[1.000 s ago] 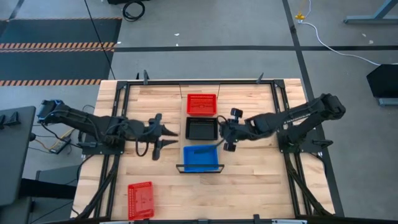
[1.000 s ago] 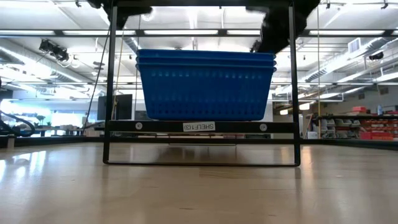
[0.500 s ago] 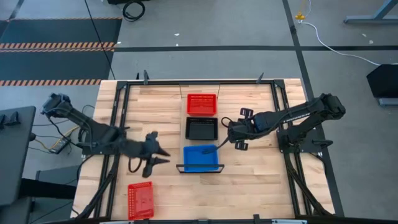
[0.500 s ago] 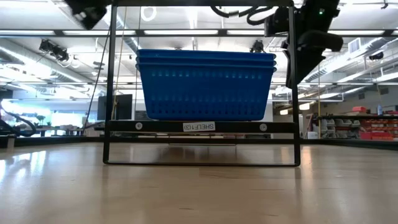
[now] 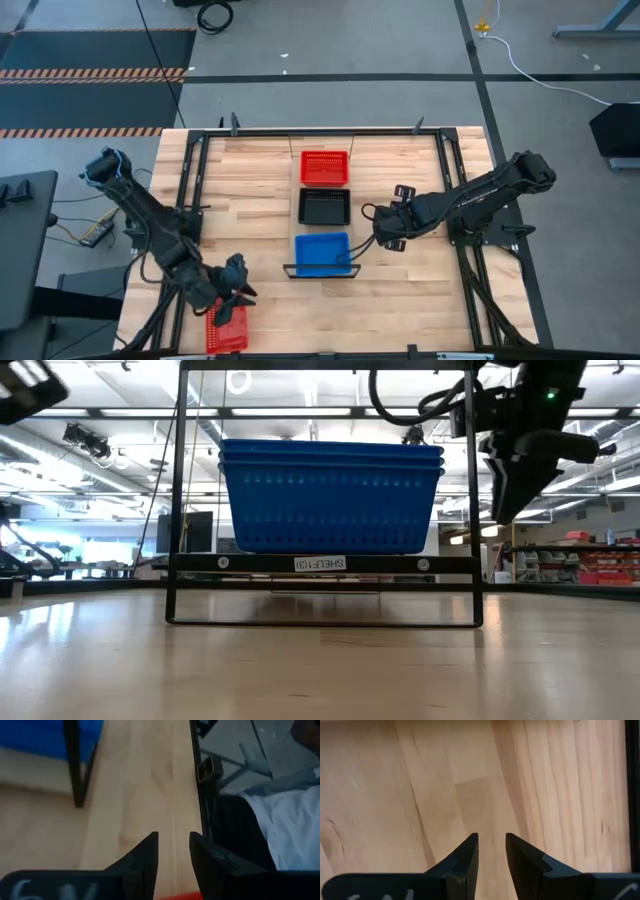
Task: Stack baskets on shelf by color
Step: Stack the red bin on top of the red bin on the shelf
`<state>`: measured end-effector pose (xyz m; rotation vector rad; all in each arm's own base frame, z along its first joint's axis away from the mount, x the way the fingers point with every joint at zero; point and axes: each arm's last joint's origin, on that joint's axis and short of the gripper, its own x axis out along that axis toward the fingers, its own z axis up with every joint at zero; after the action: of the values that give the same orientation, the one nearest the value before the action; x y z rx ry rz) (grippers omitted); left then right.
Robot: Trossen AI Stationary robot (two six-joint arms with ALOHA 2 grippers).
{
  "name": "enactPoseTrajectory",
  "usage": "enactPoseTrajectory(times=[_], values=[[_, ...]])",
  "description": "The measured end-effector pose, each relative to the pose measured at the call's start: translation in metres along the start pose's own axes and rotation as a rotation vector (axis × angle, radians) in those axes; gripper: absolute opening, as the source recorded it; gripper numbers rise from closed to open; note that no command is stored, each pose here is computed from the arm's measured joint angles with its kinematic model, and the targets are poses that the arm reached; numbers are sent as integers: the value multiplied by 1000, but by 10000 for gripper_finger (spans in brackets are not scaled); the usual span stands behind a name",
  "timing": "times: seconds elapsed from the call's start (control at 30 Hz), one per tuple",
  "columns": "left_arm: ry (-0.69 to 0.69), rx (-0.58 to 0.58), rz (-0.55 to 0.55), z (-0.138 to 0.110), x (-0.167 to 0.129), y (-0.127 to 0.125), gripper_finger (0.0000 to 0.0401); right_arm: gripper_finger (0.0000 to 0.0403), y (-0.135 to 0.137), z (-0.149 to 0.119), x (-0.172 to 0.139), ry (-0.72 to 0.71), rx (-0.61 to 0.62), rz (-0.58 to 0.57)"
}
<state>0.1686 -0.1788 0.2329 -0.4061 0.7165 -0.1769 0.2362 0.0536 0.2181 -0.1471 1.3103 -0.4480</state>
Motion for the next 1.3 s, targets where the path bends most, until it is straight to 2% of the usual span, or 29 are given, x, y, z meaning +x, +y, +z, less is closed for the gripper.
enactPoseTrajectory(times=[0.13,0.3,0.47,0.6,0.73,0.87,0.97,1.13,1.3], values=[[87,0,-25,-12,9,-5,117,104,3,-2,-1,-3,24,2],[146,73,-23,-24,18,-10,116,104,7,-3,-3,-10,34,7],[161,165,-34,-20,25,-30,116,104,10,-5,-5,-13,30,18],[263,218,76,-15,27,-46,116,104,13,-6,-6,-17,45,22],[382,169,240,-16,32,-52,116,104,16,-8,-8,-22,46,27],[459,147,231,-23,43,-60,116,104,18,-9,-9,-26,37,31],[454,65,240,-28,49,-63,116,104,18,-9,-9,-26,37,31],[382,-268,357,-30,51,-59,116,105,18,-9,-9,-26,44,31],[317,-368,358,-30,51,-62,117,105,18,-9,-9,-22,51,38]])
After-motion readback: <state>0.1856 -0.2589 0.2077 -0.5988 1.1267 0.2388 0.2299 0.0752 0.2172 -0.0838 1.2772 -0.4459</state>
